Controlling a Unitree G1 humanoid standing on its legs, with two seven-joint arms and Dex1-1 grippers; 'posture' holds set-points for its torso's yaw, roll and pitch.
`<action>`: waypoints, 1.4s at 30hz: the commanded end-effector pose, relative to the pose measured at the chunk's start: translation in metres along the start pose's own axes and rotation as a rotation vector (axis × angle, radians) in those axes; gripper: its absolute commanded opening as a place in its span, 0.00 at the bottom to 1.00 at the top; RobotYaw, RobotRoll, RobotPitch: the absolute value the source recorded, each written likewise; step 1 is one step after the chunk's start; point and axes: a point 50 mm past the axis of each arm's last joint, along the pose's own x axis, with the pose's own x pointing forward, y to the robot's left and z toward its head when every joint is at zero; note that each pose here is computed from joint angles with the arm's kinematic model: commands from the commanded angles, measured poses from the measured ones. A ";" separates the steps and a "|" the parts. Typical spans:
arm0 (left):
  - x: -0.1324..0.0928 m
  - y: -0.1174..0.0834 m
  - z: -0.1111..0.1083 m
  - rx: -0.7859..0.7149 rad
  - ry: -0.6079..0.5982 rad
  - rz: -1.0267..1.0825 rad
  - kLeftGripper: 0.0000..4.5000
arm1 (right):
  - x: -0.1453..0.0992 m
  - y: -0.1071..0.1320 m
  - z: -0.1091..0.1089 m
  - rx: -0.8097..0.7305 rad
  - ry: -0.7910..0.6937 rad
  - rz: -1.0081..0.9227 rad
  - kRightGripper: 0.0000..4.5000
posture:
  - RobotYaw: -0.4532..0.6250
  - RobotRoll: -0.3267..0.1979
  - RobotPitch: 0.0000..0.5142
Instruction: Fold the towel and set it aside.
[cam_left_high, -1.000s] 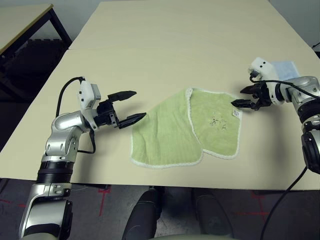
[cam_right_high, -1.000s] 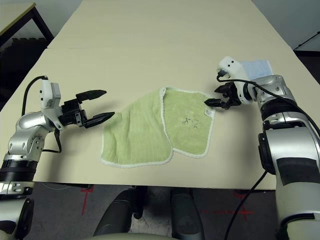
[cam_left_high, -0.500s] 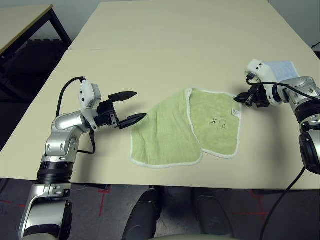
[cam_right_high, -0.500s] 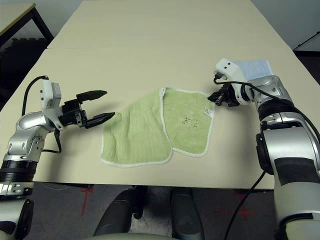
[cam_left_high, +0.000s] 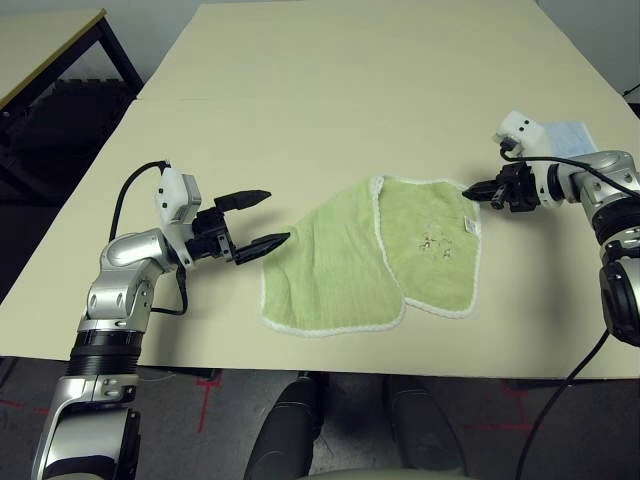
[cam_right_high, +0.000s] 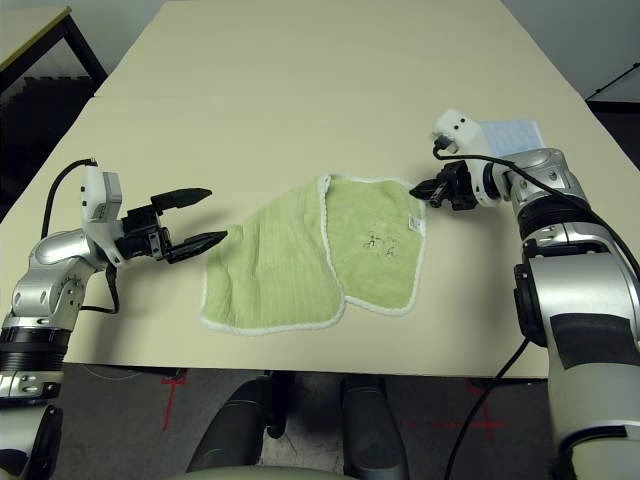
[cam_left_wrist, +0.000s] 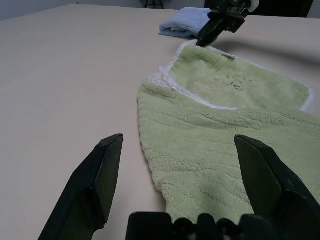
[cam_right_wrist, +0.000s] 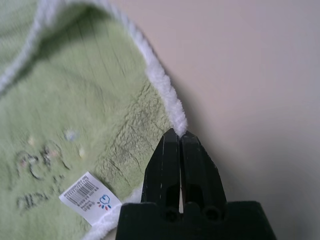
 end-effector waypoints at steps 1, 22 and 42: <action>0.002 0.000 0.000 0.001 0.001 -0.014 1.00 | -0.002 -0.001 0.032 -0.009 -0.236 -0.021 0.01 | 0.32 0.62 0.32; 0.028 0.003 -0.010 -0.028 -0.053 0.020 1.00 | -0.006 0.044 0.200 -0.125 -1.046 0.064 0.01 | 0.31 0.62 0.28; 0.064 0.000 -0.009 -0.036 -0.124 -0.004 1.00 | -0.029 0.069 0.284 -0.114 -1.183 -0.191 0.01 | 0.31 0.62 0.26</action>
